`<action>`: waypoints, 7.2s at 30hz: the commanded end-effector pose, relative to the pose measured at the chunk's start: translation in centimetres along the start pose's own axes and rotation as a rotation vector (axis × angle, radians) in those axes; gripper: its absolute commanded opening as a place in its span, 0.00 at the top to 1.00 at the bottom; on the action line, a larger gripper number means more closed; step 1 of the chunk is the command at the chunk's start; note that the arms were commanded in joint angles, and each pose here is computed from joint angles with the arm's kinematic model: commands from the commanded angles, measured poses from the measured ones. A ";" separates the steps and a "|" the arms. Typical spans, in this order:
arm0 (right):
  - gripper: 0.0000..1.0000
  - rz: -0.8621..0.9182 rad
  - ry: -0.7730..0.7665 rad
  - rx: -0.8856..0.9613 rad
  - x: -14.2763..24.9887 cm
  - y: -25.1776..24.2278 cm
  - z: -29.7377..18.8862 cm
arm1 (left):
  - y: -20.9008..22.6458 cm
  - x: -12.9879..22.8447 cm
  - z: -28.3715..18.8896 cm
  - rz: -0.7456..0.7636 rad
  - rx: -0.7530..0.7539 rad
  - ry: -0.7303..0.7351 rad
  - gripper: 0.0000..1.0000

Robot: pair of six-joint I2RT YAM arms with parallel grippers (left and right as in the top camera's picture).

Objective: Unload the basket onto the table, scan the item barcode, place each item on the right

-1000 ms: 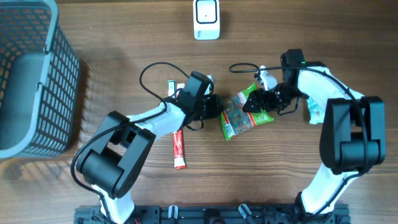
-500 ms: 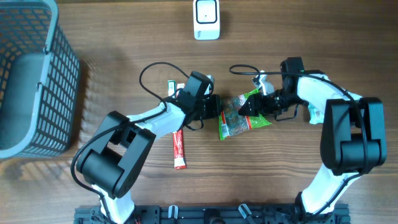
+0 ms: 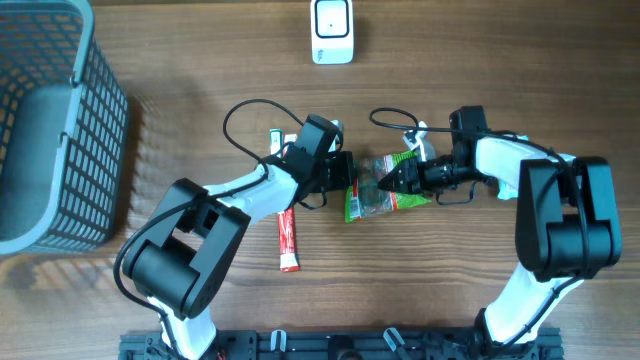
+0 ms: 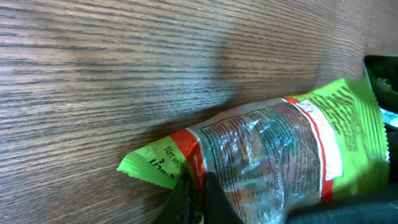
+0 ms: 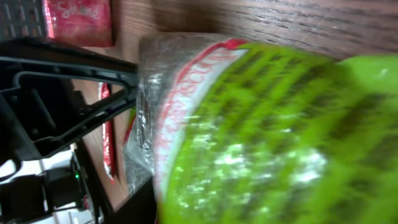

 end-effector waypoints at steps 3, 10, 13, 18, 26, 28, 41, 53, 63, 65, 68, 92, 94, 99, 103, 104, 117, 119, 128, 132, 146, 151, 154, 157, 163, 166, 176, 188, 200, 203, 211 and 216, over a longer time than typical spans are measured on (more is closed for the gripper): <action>0.84 0.033 0.037 -0.001 0.9 -0.6 1.0 | 0.7 1.0 1.1 -0.013 -0.026 0.039 0.96; 0.89 0.026 0.037 -0.001 0.9 -0.6 1.0 | -0.2 -0.9 -1.4 -0.016 0.008 -0.027 0.93; 0.83 0.021 0.034 0.000 0.9 -0.6 1.0 | -2.0 -1.8 -4.6 0.019 0.052 -0.075 0.92; 0.83 0.014 0.027 0.001 0.7 -0.6 1.0 | -2.7 0.3 -6.9 -0.009 0.079 0.049 0.96; 0.83 0.011 0.025 0.004 0.7 -0.6 1.0 | -0.4 4.8 -6.2 -0.097 -0.068 0.284 0.96; 0.83 0.011 0.025 0.004 0.7 -0.6 1.0 | -0.7 5.0 -5.7 -0.088 -0.059 0.287 0.96; 0.83 0.012 0.028 0.023 0.7 -0.8 1.0 | -0.1 5.8 -2.1 -0.099 -0.017 0.349 0.96; 0.63 0.021 0.033 0.025 0.8 -0.8 1.0 | 1.5 6.5 -1.1 -0.092 -0.177 0.311 0.96; 0.96 0.024 0.031 -0.005 0.8 -0.5 1.0 | 2.4 6.7 -1.4 -0.118 -0.254 0.304 0.96; 0.96 0.024 0.028 -0.030 0.5 -0.1 0.8 | 2.8 6.5 -2.1 -0.138 -0.273 0.311 0.96; 0.96 -0.008 0.032 -0.030 0.4 0.3 0.5 | 2.6 5.7 -3.8 -0.134 -0.296 0.265 0.96; 0.96 -0.464 -0.486 0.396 -0.6 19.8 -18.1 | 10.3 -4.3 -24.1 -0.421 -0.426 -0.424 0.30; 0.96 -0.504 -0.530 0.444 -1.2 21.7 -19.4 | 10.3 -4.3 -24.1 -0.422 -0.426 -0.424 0.00; 0.96 -0.574 -0.562 0.556 -3.8 28.5 -22.6 | 10.3 -4.3 -24.1 -0.422 -0.426 -0.424 0.00; 0.96 -0.606 -0.546 0.698 -6.8 31.5 -23.6 | 10.3 -4.3 -24.1 -0.422 -0.426 -0.424 0.00; 0.96 -0.633 -0.542 0.723 -7.8 32.2 -23.2 | 10.3 -4.3 -24.1 -0.421 -0.426 -0.425 0.00; 0.96 -1.061 -0.401 1.208 -21.7 28.3 -8.0 | 10.3 -4.3 -24.1 -0.422 -0.426 -0.424 0.00; 0.96 -1.085 -0.428 1.256 -23.7 27.1 -6.3 | 10.3 -4.3 -24.1 -0.422 -0.426 -0.424 0.00; 0.96 -1.198 -0.541 1.442 -29.6 23.5 -0.5 | 10.3 -4.3 -24.1 -0.421 -0.426 -0.425 0.00; 0.95 -1.214 -0.609 1.453 -30.8 22.8 0.8 | 10.3 -4.3 -24.1 -0.422 -0.426 -0.424 0.00; 0.95 -1.158 -0.567 1.423 -31.0 19.0 4.4 | 10.3 -4.3 -24.1 -0.421 -0.426 -0.425 0.00; 0.94 -1.149 -0.502 1.387 -30.5 18.2 5.1 | 10.3 -4.3 -24.1 -0.421 -0.426 -0.425 0.00; 0.96 -1.150 -0.495 1.386 -30.4 18.2 5.2 | 10.3 -4.3 -24.1 -0.422 -0.426 -0.424 0.00; 0.96 -1.169 -0.452 1.355 -30.0 18.0 5.9 | 10.3 -4.3 -24.1 -0.422 -0.426 -0.424 0.00; 0.96 -1.124 -0.481 1.316 -29.9 18.0 6.1 | 10.3 -4.3 -24.1 -0.422 -0.426 -0.424 0.00; 0.96 -1.097 -0.584 1.350 -30.3 19.9 4.0 | 10.3 -4.3 -24.1 -0.422 -0.426 -0.424 0.00; 0.96 -0.838 -0.704 1.185 -25.0 27.8 -7.5 | 10.3 -4.3 -24.1 -0.422 -0.426 -0.424 0.00; 0.96 -0.239 0.008 0.935 -14.4 15.2 -10.2 | 10.3 -4.3 -24.1 -0.422 -0.426 -0.424 0.00; 0.96 0.062 0.289 0.936 -8.6 1.2 -7.6 | 10.3 -4.3 -24.1 -0.422 -0.426 -0.424 0.00; 0.70 0.076 0.268 0.944 -8.7 0.1 -7.8 | 10.3 -4.3 -24.1 -0.422 -0.426 -0.424 0.00; 0.23 0.087 0.224 1.031 -9.7 0.7 -10.8 | 10.3 -4.3 -24.1 -0.422 -0.426 -0.424 0.00; 0.20 0.126 0.046 1.044 -12.0 3.1 -12.7 | 10.3 -4.3 -24.1 -0.421 -0.426 -0.425 0.00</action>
Point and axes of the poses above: each gripper's point midway between its finger pads, its own z axis out along the fingers, its own y axis along the line the jaws close on, x = y × z, the point moved 7 cm from there along -z, back along the fingers
